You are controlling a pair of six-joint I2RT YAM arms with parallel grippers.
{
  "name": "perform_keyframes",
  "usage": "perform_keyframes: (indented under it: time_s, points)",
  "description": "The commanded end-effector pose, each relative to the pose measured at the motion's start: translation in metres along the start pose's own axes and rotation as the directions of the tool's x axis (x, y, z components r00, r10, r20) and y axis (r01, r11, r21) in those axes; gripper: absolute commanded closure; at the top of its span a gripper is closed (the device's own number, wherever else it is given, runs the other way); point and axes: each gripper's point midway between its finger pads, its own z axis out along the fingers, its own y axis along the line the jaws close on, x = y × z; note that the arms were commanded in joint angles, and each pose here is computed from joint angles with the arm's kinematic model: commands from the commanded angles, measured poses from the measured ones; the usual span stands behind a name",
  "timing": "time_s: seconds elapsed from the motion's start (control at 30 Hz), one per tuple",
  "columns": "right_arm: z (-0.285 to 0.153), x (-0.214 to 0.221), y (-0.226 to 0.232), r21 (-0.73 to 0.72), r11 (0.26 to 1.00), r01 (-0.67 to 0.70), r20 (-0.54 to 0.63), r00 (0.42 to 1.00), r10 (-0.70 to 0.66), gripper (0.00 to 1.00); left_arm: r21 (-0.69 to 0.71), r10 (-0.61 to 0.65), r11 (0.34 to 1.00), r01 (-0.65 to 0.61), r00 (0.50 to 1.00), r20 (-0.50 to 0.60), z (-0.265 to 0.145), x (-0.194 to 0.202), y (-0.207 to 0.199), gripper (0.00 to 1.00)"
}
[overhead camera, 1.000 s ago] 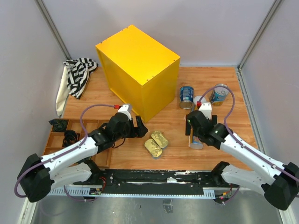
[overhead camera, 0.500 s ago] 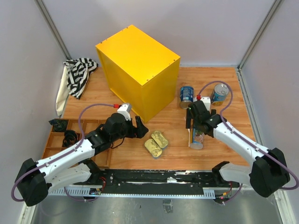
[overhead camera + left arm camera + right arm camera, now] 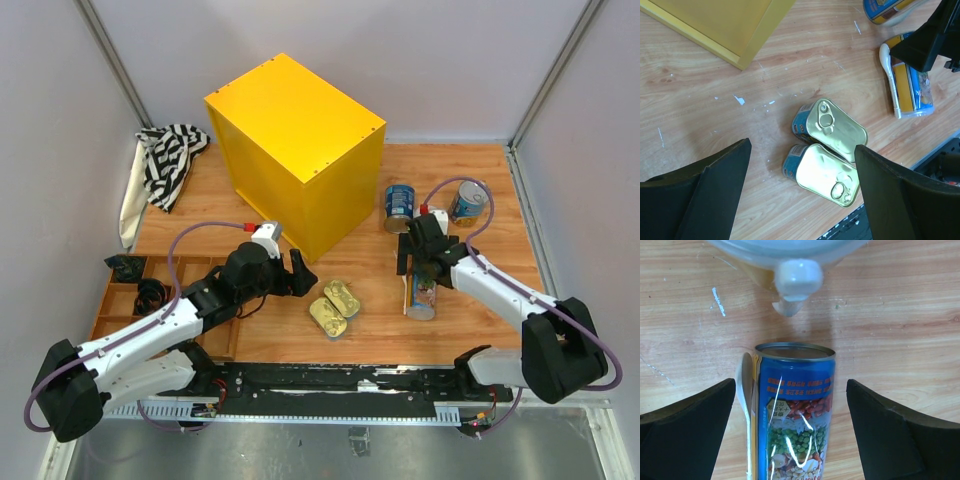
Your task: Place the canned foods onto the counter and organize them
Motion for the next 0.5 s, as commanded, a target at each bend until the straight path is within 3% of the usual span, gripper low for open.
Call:
perform_keyframes:
  time_s: [0.0,0.37,0.47]
  points:
    - [0.006,0.004,-0.002,-0.01,1.0,-0.027,-0.002,1.0,0.027,0.08,0.025,0.023,0.999,-0.024,0.999,0.025,-0.001,-0.009,-0.009,0.11]
    - [0.006,0.011,0.004,-0.049,0.999,-0.019,-0.048,0.999,0.017,0.08,0.014,0.044,0.999,-0.044,0.999,0.012,0.001,-0.006,-0.005,0.11]
    - [-0.001,0.014,0.002,-0.051,0.998,-0.023,-0.066,0.998,0.02,0.01,0.016,0.049,0.999,-0.049,0.999,0.017,0.0,-0.009,-0.007,0.11]
